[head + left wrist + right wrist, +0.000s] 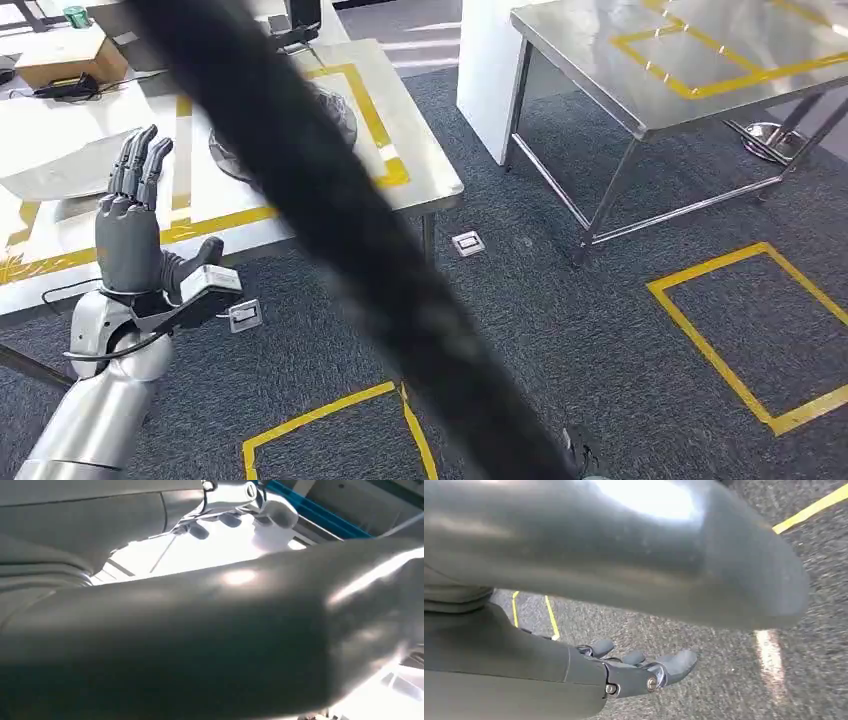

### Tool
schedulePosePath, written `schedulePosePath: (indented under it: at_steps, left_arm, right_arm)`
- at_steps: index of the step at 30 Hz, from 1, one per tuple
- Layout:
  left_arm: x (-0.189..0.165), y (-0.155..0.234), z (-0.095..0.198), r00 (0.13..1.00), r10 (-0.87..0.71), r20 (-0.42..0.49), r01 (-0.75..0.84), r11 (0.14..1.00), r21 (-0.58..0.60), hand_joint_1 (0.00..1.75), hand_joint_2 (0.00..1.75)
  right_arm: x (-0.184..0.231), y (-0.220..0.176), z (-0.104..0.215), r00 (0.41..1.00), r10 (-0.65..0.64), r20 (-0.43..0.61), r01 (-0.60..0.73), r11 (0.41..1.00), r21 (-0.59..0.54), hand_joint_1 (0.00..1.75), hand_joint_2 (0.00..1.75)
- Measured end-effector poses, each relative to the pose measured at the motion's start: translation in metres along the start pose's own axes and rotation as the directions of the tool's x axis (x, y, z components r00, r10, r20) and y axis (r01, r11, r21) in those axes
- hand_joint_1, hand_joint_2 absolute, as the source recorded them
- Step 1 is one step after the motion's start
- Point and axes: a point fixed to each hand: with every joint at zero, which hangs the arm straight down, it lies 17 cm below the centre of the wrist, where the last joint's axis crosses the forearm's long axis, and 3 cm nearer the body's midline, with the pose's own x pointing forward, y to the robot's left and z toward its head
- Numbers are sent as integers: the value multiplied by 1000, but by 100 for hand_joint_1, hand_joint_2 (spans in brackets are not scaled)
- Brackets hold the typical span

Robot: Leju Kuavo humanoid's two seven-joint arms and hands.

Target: Take the parts from the cabinet and place them on the table.

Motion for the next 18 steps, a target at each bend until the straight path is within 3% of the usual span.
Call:
schedulePosePath:
  at_steps: [18]
  left_arm:
    - [-20, -25, 34, 998, 30, -60, -34, 997, -74, 0, 0]
  right_arm:
    - [-6, -2, 0, 1000, 0, -15, 0, 1000, -3, 0, 0]
